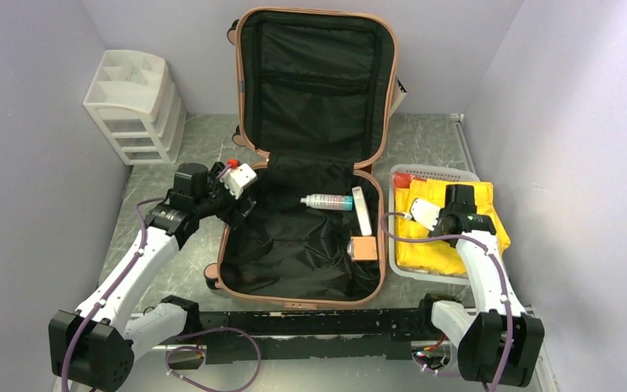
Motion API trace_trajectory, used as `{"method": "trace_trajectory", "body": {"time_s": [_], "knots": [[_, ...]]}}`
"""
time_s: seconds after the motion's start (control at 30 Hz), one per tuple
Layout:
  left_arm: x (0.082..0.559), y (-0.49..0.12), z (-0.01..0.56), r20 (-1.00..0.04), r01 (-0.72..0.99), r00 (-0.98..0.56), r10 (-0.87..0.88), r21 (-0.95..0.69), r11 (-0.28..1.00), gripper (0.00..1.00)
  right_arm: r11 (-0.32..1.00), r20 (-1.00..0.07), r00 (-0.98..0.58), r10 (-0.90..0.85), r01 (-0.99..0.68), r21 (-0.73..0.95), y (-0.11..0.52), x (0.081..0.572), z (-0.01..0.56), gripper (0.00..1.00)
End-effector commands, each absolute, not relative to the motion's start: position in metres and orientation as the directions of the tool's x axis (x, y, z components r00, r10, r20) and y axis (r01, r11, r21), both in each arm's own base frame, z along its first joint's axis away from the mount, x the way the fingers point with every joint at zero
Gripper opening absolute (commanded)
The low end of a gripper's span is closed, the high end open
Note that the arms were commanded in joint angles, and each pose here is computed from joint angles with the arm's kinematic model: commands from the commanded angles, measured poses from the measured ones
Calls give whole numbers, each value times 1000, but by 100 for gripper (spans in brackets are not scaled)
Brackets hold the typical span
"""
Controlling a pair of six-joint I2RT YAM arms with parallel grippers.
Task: Open, take out, and arrange the luggage
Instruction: Place the clothes in the bin.
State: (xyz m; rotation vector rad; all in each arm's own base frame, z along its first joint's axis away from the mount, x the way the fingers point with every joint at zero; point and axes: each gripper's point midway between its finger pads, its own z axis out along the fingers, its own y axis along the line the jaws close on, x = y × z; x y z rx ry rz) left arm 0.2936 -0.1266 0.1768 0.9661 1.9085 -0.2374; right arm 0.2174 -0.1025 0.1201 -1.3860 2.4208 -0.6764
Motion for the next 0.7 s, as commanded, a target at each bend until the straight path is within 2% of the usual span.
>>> {"method": "trace_trajectory", "body": {"time_s": [0.0, 0.07, 0.17, 0.33, 0.4, 0.53, 0.67], "knots": [[296, -129, 185, -834, 712, -199, 514, 238, 661, 92, 471, 11, -534, -846, -756, -455, -100, 207, 77, 0], [297, -129, 186, -833, 711, -200, 515, 238, 661, 92, 487, -9, -532, -847, -769, -415, -93, 202, 68, 0], [298, -130, 183, -831, 714, -209, 516, 231, 661, 92, 497, -51, -538, -841, -732, -466, -93, 214, 84, 0], [299, -130, 184, -830, 712, -210, 516, 231, 663, 92, 531, -237, -517, -822, -548, -646, -91, 253, 179, 0], [298, -130, 184, -832, 711, -210, 514, 230, 664, 92, 544, -278, -517, -810, -483, -686, -93, 261, 207, 0], [298, -130, 184, -832, 712, -209, 514, 231, 663, 92, 558, -275, -554, -786, -444, -700, -101, 268, 211, 0], [297, -130, 185, -832, 713, -205, 515, 233, 662, 92, 581, -231, -624, -747, -442, -683, -113, 271, 170, 0]]}}
